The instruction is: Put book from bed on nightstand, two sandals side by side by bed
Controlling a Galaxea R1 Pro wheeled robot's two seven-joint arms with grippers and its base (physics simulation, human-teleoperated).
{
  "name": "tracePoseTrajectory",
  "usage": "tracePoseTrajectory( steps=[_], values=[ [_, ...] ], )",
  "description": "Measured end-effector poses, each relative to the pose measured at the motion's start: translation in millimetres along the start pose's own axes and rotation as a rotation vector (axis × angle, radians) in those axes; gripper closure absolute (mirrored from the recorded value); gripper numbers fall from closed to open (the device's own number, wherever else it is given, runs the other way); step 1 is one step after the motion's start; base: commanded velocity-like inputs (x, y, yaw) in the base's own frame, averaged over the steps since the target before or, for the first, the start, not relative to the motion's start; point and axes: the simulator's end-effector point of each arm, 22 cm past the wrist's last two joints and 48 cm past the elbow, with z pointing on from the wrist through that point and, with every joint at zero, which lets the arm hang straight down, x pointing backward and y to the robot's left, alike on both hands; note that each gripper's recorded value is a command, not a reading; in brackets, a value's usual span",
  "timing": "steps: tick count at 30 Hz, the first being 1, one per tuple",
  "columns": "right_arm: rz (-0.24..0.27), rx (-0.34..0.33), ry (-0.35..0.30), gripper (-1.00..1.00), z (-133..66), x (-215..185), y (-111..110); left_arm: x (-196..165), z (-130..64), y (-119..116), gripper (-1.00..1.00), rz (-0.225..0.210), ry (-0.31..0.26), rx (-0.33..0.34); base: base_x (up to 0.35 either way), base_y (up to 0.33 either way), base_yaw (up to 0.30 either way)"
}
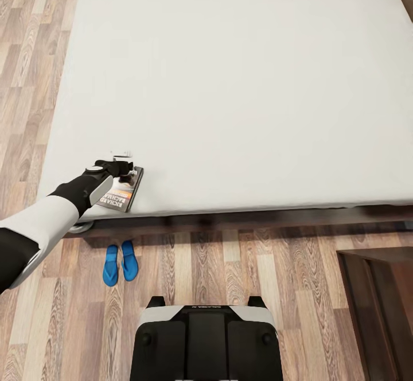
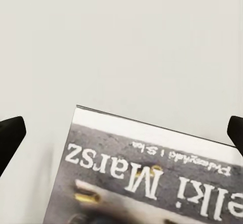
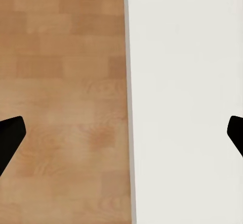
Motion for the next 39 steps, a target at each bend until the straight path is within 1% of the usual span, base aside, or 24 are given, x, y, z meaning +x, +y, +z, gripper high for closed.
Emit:
tracePoseTrajectory(
  steps=[16,39],
  values=[
    [-0.002,-0.002,-0.001,-1.0,0.0,-0.3,0.9,-2.3,0.1,0.5,-1.0,-0.003,-0.012,-0.001,-0.002,0.0,-0.004],
    [-0.006,-0.001,-0.002,-1.0,0.0,-0.4,0.2,-2.8,0.0,-0.6,-1.0,-0.003,-0.014,0.001,0.0,0.0,-0.006]
  ],
)
